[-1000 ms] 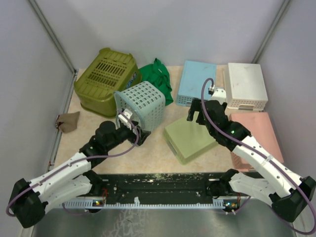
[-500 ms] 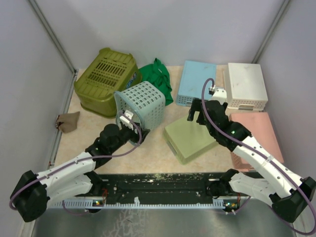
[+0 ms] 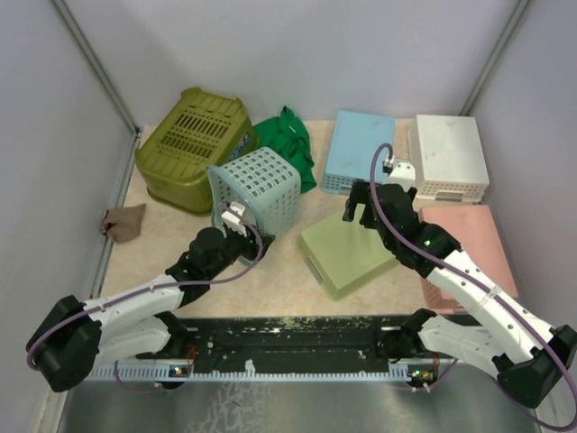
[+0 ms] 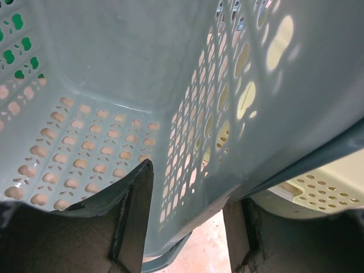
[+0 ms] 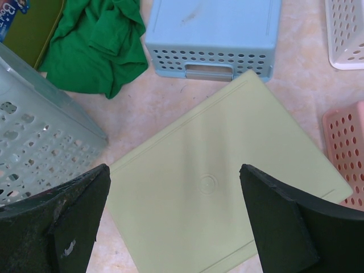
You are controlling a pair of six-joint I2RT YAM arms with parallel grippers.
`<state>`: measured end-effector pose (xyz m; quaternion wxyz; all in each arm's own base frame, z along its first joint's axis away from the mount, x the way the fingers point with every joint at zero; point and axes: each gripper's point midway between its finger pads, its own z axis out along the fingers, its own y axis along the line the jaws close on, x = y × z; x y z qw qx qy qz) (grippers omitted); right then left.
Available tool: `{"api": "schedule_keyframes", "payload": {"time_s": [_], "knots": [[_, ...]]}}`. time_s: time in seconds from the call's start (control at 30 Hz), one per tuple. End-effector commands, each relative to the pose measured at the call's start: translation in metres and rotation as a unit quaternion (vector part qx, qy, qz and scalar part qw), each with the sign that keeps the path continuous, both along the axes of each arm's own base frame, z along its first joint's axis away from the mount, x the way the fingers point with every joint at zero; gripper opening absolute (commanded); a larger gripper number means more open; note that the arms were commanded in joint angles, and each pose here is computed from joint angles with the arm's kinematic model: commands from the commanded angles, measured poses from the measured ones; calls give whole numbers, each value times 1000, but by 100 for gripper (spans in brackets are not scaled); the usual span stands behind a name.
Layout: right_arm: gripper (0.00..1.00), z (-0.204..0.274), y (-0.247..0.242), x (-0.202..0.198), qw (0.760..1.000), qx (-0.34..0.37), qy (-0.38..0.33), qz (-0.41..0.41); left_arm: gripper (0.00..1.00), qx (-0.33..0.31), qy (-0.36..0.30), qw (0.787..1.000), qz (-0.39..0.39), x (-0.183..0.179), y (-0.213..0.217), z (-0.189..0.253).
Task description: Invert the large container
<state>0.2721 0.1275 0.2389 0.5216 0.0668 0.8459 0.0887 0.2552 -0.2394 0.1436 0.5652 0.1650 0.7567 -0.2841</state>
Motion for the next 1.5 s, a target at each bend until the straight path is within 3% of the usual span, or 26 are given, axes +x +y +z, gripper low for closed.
{"api": "schedule_keyframes", "payload": {"time_s": [0.0, 0.17, 0.3, 0.63, 0.9, 1.13, 1.3, 1.47], "knots": [[96, 15, -3, 2, 1000, 11, -20, -6, 51, -41, -3, 999, 1, 6, -12, 20], [96, 18, -4, 2, 1000, 4, -26, -4, 20, -37, 13, 999, -3, 6, -15, 30], [96, 20, -1, 4, 1000, 4, -29, 4, 0, -17, 54, 998, 27, 9, -8, 41], [95, 25, 4, 8, 999, 10, -35, 11, 0, -89, 107, 990, -21, -28, -13, 105], [96, 24, 8, 7, 999, 15, -34, 20, 0, -92, 184, 974, -99, -66, -20, 124], [96, 31, 28, 3, 996, 38, -29, 71, 0, -141, 263, 945, -132, -72, 1, 123], [96, 35, 53, -2, 987, 75, -10, 141, 0, -184, 319, 911, -184, -82, 15, 118], [96, 37, 59, -2, 984, 82, -4, 156, 0, -202, 350, 885, -233, -94, 16, 118]]}}
